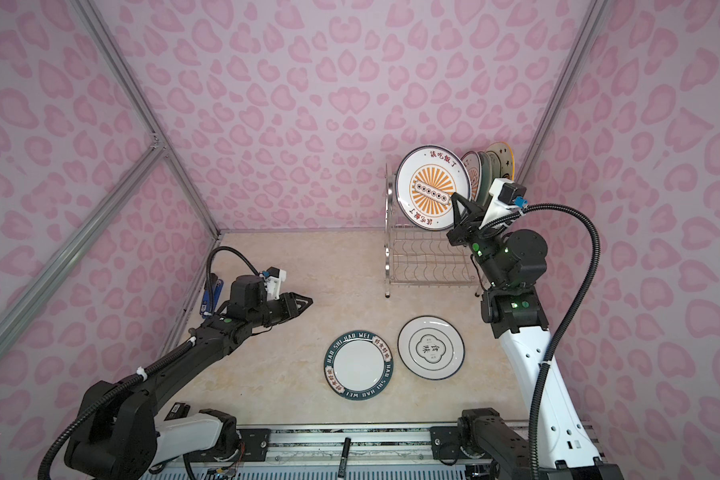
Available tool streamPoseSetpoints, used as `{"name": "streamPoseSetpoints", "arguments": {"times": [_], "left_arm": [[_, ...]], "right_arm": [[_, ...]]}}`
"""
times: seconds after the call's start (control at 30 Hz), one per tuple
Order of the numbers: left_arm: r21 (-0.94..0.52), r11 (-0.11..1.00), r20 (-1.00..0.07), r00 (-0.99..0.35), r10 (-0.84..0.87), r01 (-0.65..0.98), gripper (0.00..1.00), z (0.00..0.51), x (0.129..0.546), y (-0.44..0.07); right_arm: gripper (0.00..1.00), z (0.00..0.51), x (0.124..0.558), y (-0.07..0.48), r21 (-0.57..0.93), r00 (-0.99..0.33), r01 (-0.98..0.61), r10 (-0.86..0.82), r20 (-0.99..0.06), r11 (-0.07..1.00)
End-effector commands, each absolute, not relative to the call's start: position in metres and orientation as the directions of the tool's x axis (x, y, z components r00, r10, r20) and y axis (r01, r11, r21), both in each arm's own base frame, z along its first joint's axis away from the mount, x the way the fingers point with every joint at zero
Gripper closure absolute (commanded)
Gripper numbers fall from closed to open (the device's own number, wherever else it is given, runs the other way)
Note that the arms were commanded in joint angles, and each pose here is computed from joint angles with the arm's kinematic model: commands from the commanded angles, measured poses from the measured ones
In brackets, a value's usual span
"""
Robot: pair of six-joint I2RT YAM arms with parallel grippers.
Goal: Load the plates into the dish rack
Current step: 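Lift the sunburst plate with the right gripper toward the dish rack, then lower the sunburst plate into the rack slot beside the other sunburst plates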
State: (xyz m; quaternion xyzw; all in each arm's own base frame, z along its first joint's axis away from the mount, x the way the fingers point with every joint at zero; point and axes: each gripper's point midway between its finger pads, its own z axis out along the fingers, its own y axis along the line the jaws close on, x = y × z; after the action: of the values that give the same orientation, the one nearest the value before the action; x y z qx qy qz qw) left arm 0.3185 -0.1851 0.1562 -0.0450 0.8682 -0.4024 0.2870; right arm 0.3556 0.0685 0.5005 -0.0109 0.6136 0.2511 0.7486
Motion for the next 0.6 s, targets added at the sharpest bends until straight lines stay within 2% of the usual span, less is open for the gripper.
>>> {"name": "streamPoseSetpoints", "arguments": {"times": [0.0, 0.13, 0.27, 0.57], "left_arm": [[-0.705, 0.687, -0.481, -0.83, -0.281, 0.176, 0.63, 0.157, 0.312, -0.183], [-0.71, 0.684, -0.478, -0.828, -0.295, 0.166, 0.63, 0.159, 0.307, -0.18], [-0.763, 0.624, -0.445, -0.836, -0.321, 0.167, 0.63, 0.159, 0.302, -0.188], [-0.722, 0.67, -0.474, -0.83, -0.296, 0.174, 0.63, 0.162, 0.3, -0.181]], "right_arm": [[1.0, 0.518, 0.362, 0.061, 0.246, 0.191, -0.359, 0.329, -0.925, 0.901], [1.0, 0.523, 0.381, 0.054, 0.231, 0.189, -0.31, 0.298, -0.936, 0.922], [1.0, 0.526, 0.397, 0.045, 0.225, 0.194, -0.251, 0.276, -0.941, 0.942], [1.0, 0.527, 0.421, 0.028, 0.198, 0.166, -0.12, 0.217, -0.962, 0.973]]}}
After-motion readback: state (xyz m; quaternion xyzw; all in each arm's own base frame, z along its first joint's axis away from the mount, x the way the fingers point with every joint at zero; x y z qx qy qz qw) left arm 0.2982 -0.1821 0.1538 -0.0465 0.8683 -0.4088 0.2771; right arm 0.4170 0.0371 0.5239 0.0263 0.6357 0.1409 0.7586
